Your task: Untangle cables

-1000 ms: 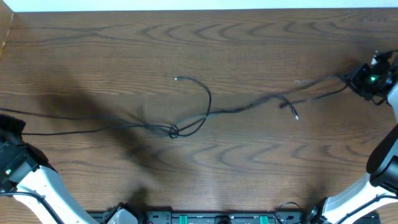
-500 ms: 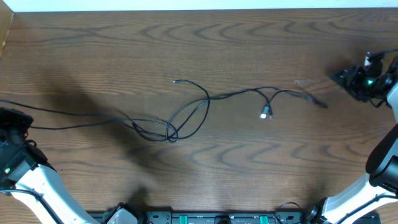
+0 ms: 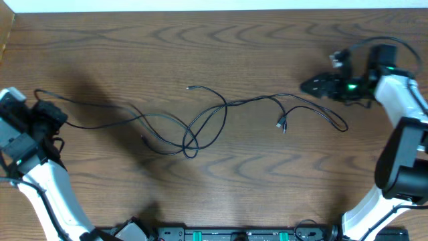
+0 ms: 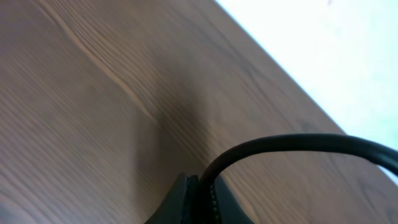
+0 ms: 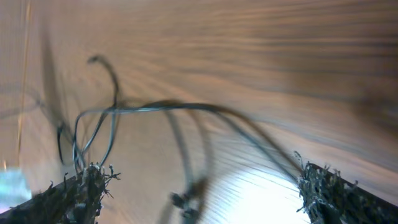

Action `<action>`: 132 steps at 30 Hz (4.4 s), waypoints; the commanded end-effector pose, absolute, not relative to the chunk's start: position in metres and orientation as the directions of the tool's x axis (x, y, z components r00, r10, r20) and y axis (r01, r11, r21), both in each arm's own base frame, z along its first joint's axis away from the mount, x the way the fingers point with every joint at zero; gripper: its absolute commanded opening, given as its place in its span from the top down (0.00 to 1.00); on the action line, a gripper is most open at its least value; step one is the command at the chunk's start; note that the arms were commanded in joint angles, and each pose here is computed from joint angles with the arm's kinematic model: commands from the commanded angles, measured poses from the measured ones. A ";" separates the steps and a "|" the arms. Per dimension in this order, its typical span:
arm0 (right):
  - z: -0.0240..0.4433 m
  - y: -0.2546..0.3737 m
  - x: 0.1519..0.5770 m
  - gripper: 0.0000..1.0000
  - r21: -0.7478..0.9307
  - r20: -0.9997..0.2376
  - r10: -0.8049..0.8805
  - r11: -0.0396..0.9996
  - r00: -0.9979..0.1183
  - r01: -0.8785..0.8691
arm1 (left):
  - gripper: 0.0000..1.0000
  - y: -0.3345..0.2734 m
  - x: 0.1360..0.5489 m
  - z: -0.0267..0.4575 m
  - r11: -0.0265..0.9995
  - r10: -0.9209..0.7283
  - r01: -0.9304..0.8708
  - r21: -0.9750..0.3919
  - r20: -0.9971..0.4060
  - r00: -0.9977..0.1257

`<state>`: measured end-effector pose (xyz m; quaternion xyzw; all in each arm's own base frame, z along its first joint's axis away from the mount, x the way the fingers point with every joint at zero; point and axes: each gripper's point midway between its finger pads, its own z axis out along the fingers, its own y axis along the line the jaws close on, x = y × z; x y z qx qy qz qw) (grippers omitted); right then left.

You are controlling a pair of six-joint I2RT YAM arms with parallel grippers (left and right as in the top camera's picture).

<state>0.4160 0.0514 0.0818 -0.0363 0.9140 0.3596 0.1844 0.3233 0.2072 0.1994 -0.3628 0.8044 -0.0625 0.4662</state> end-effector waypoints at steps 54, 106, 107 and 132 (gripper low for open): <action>0.073 0.355 0.340 0.01 0.597 -0.267 -0.023 0.781 -0.963 -0.184 | 0.13 0.051 0.336 0.094 0.907 -0.368 -0.210 -0.365 -0.442 -0.818; -0.024 0.306 0.367 0.20 0.327 -0.275 0.126 0.945 -0.953 0.030 | 0.13 0.050 0.333 0.092 0.906 -0.369 -0.214 -0.366 -0.431 -0.824; -0.023 0.308 0.368 0.17 0.341 -0.270 0.129 0.939 -0.954 0.030 | 0.13 0.050 0.333 0.092 0.906 -0.369 -0.214 -0.366 -0.431 -0.824; -0.013 0.331 0.354 0.52 0.524 0.083 0.438 0.745 -0.895 0.413 | 0.13 0.050 0.333 0.092 0.905 -0.369 -0.215 -0.366 -0.431 -0.823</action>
